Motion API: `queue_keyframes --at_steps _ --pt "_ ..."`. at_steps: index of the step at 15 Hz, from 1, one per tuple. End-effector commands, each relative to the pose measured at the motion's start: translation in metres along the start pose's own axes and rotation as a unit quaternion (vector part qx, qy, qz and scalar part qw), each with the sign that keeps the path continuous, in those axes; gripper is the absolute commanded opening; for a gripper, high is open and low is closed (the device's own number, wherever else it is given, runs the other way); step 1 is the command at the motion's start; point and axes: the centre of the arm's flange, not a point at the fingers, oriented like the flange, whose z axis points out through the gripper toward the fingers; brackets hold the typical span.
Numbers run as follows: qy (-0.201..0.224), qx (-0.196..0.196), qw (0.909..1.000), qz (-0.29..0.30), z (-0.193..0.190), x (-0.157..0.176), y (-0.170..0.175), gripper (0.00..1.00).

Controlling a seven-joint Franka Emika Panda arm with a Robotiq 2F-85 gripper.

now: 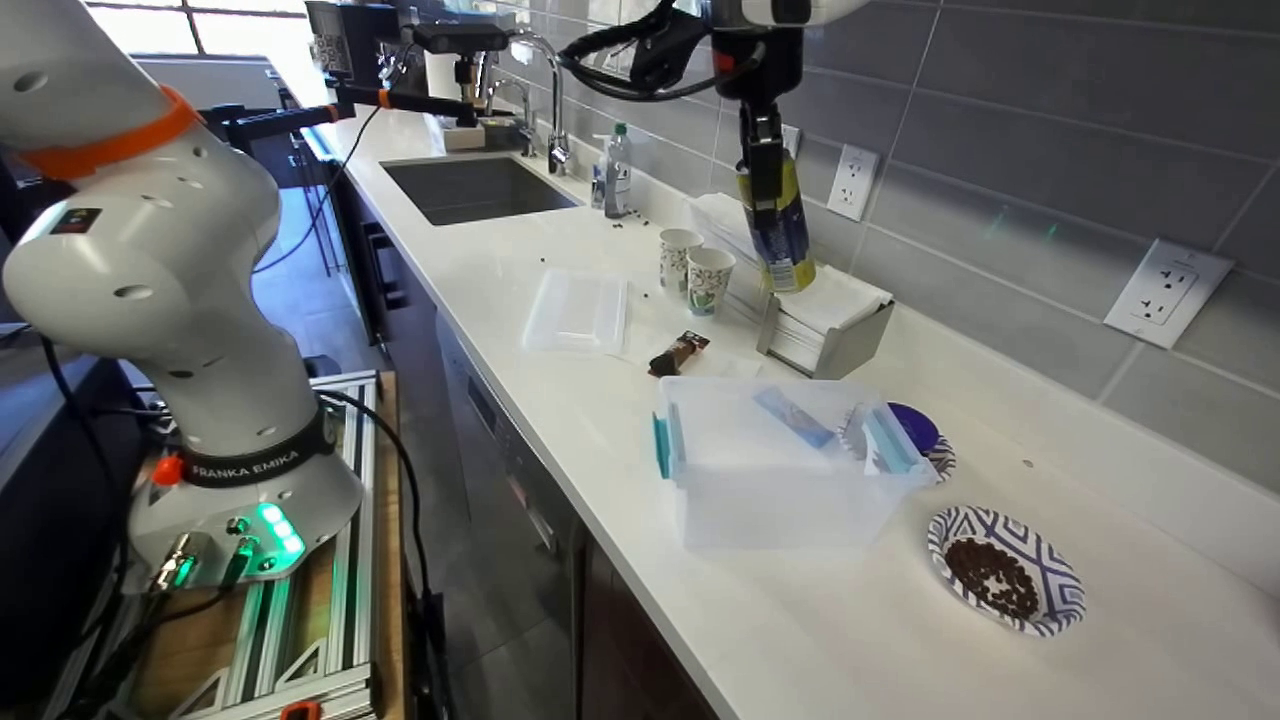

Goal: Put the yellow and blue can in the clear container.

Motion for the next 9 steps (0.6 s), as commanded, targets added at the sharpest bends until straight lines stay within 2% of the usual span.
queue_keyframes --at_steps 1,5,9 --pt "0.002 -0.021 0.9973 0.071 -0.004 0.023 0.009 0.39" --pt "0.001 -0.023 0.9908 0.133 -0.005 0.05 0.028 0.39" --pt "-0.028 -0.037 0.9821 0.183 0.004 0.078 0.051 0.39"
